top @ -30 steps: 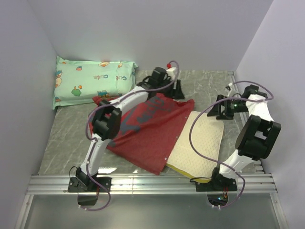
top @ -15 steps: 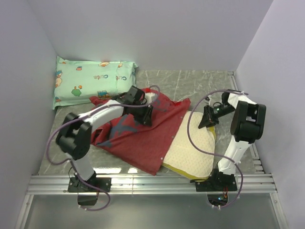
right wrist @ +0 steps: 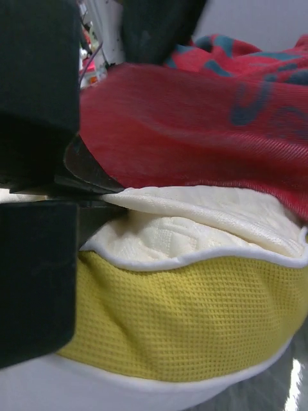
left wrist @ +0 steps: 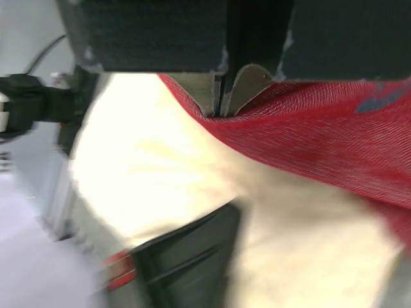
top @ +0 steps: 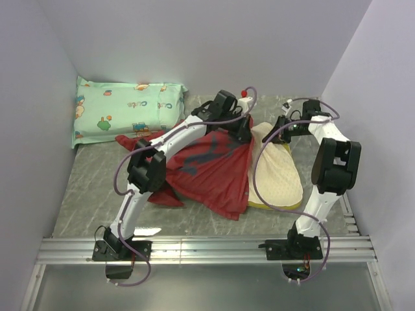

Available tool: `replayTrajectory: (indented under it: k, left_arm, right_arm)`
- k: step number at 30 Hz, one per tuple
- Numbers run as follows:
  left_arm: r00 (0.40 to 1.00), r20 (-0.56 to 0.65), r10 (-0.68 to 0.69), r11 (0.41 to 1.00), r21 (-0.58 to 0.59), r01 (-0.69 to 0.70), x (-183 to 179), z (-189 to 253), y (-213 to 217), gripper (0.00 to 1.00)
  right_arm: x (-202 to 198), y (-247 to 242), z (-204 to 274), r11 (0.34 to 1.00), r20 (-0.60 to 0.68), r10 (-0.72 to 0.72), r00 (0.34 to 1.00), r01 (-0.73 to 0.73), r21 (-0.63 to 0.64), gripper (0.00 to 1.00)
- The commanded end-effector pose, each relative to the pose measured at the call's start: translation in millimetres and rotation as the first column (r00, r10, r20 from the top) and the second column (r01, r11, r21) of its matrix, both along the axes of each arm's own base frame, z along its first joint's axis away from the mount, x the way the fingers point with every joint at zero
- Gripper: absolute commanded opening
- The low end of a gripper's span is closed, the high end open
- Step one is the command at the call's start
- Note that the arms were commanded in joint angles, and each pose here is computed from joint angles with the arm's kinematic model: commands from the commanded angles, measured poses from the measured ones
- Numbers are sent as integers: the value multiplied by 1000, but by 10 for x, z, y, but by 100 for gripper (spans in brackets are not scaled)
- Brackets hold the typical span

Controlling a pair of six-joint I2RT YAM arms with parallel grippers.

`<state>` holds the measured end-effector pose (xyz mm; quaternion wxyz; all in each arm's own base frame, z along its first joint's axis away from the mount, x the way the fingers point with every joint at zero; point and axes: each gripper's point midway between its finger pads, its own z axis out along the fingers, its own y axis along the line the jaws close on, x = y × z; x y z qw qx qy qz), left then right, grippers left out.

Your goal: Put the pillow into the pillowcase

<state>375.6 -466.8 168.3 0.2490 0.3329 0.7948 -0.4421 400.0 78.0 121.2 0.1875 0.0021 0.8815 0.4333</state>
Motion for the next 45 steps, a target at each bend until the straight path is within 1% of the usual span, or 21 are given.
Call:
replayTrajectory:
  k: [1, 3, 4, 5, 7, 8, 9, 12, 14, 17, 19, 21, 28, 29, 33, 36, 39, 41, 42, 43, 45]
  left_arm:
    - [998, 39, -41, 982, -185, 47, -62, 482, -227, 0]
    - [999, -24, 28, 989, -143, -31, 27, 226, 111, 0]
    - [998, -35, 46, 988, -144, -50, 51, 206, 224, 0]
    - [997, -22, 71, 989, -132, -73, 103, 259, 425, 0]
    - [995, -39, 91, 994, -51, -93, 44, 81, 685, 28]
    - [996, -5, 92, 996, -11, -92, -4, 144, 890, 38]
    - [995, 9, 95, 995, 23, -95, -60, 130, 1009, 51]
    - [990, 93, 103, 974, 190, -119, -353, -64, 1503, 66]
    - [978, 191, 82, 950, 282, -135, -434, -52, 1782, 72]
    - [991, 134, -10, 883, 467, -54, -782, -399, 2197, 76]
    - [999, 41, -33, 837, 548, 5, -1036, -694, 2419, 73]
    - [998, -33, -47, 824, 563, 58, -1184, -938, 2448, 58]
    - [994, -52, -100, 900, 420, 112, -703, -1121, 1338, 4]
    - [995, -46, -93, 919, 382, 104, -599, -1034, 1177, 0]
    - [992, 76, -98, 994, 51, 94, -128, 5, 329, 0]
    - [992, 125, 18, 983, -183, 5, 177, 622, 202, 0]
    - [987, 111, 114, 989, -103, -103, 428, 484, 441, 5]
    - [980, 172, 105, 994, 1, -107, 508, 320, 690, 21]
    - [984, 146, 103, 991, 68, -114, 431, 103, 868, 40]
    - [968, 220, 122, 989, 50, -136, 421, 377, 1088, 47]
    - [961, 241, 139, 979, 112, -170, 230, 190, 1417, 63]
  right_arm:
    - [-98, 192, 377, 993, 40, 16, 999, -20, 115, 0]
    - [-62, -137, 405, 996, 45, -61, 997, 58, 68, 3]
    - [-48, -268, 410, 997, 64, -74, 995, 71, 43, 14]
    - [-136, -404, 352, 996, 21, -87, 996, 87, -5, 48]
    - [-156, -765, 333, 990, 43, -97, 994, 101, -94, 79]
    - [-306, -844, 298, 989, -16, -96, 995, 93, -118, 86]
    - [-380, -973, 227, 981, -42, -93, 995, 84, -177, 87]
    - [-778, -1062, 24, 975, -153, -17, 988, -18, -222, 90]
    - [-965, -979, -70, 975, -195, 50, 980, -90, -204, 90]
    - [-1145, -747, -347, 972, -275, 129, 953, -176, -156, 90]
    - [-1227, -569, -479, 974, -314, 159, 936, -201, -105, 89]
    - [-1239, -325, -577, 968, -331, 220, 917, -247, -40, 78]
    - [-709, 65, -223, 969, -252, 207, 945, -161, 189, 0]
    - [-639, 102, -112, 963, -222, 198, 955, -147, 227, 0]
    - [-519, 203, 114, 954, -192, 144, 971, -85, 288, 0]
    - [-332, 203, 220, 954, -103, 96, 990, -62, 293, 0]
    - [-195, 190, 213, 960, -88, 21, 996, 5, 278, 0]
    - [-145, 168, 130, 968, -94, -9, 996, 32, 248, 0]
    - [-153, 166, 105, 969, -97, -6, 995, 30, 244, 0]
    - [-191, 167, 81, 968, -122, -2, 993, 32, 249, 0]
    - [-260, 159, 41, 969, -127, 11, 992, 21, 248, 0]
